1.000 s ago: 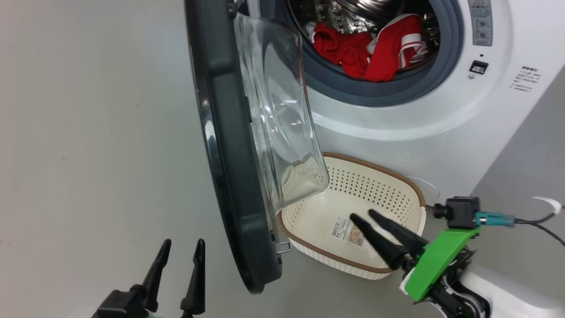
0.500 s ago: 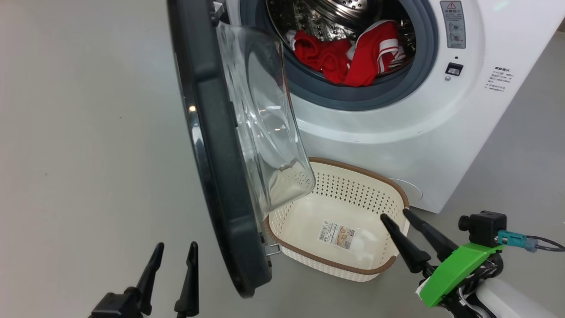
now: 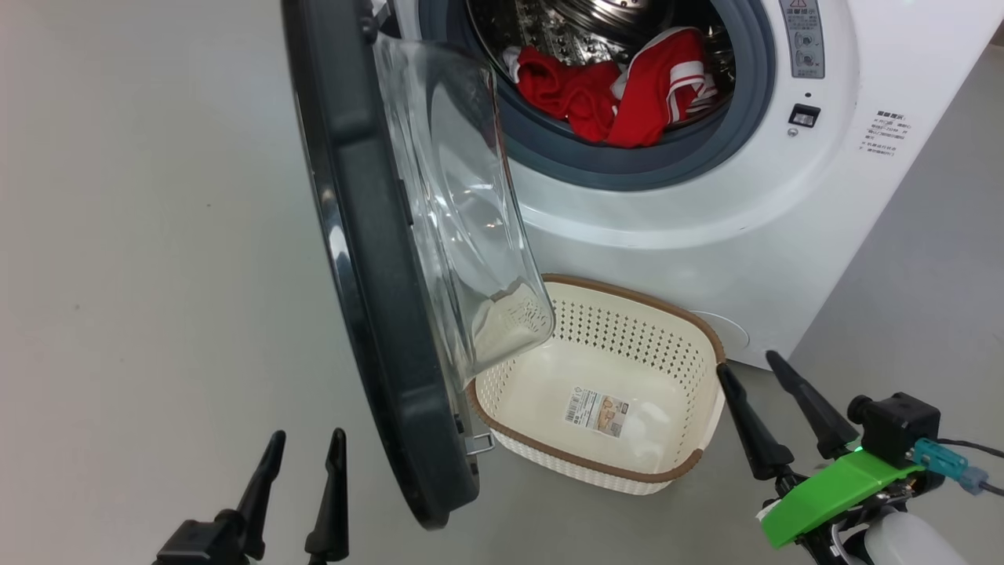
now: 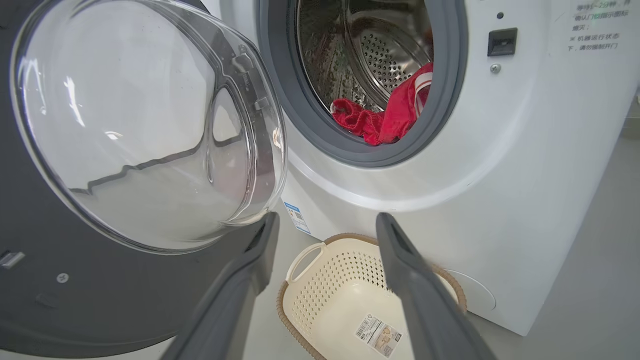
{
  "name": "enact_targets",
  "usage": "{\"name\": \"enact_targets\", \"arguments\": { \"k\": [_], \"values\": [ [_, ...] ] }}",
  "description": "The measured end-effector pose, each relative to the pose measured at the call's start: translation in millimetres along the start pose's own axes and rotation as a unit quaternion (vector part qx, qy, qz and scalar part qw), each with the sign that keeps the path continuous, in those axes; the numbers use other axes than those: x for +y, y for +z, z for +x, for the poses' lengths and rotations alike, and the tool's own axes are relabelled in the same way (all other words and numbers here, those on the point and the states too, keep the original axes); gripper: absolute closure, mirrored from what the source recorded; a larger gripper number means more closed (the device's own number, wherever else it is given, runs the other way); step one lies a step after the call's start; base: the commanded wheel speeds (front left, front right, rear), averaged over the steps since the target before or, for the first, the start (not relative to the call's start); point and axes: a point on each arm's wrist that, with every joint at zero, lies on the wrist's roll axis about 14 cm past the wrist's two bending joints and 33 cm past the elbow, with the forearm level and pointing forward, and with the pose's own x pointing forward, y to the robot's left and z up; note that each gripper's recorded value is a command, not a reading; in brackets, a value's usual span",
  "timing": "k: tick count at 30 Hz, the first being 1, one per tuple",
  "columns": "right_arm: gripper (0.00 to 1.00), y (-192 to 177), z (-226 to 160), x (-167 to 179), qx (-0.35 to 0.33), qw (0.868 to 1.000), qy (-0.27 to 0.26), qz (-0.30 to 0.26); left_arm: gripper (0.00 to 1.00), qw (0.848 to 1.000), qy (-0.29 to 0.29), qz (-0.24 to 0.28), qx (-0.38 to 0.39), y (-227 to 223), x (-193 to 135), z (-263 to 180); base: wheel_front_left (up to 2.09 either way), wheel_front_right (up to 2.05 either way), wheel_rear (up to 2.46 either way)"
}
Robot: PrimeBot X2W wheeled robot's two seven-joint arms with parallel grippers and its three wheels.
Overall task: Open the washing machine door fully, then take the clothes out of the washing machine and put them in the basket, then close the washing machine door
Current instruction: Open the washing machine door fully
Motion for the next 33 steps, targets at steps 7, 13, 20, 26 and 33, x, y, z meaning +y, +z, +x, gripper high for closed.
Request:
{"name": "enact_targets", "arguments": {
  "k": [7,13,20,26,33],
  "values": [
    [0.00,6,-5,-9,-0.021,0.999,-0.030,-0.020,0.00,1.000,0.001,0.000,0.000,0,1,0,0.00,0.00,0.00],
    [0.00,0,-14,-12,-0.017,0.998,-0.044,-0.048,0.00,1.000,0.002,0.000,-0.002,1,1,0,0.00,0.00,0.00],
    [0.00,-8,-23,-16,-0.008,0.997,-0.060,-0.054,0.00,1.000,0.002,0.000,-0.003,2,2,-1,0.00,0.00,0.00],
    [0.00,-7,-23,-18,-0.009,0.996,-0.064,-0.059,0.00,1.000,0.002,0.000,-0.002,1,1,0,0.00,0.00,0.00],
    [0.00,-3,-23,-18,-0.015,0.996,-0.065,-0.063,1.00,0.999,0.012,-0.017,-0.036,23,7,3,0.00,0.00,0.00]
  ]
}}
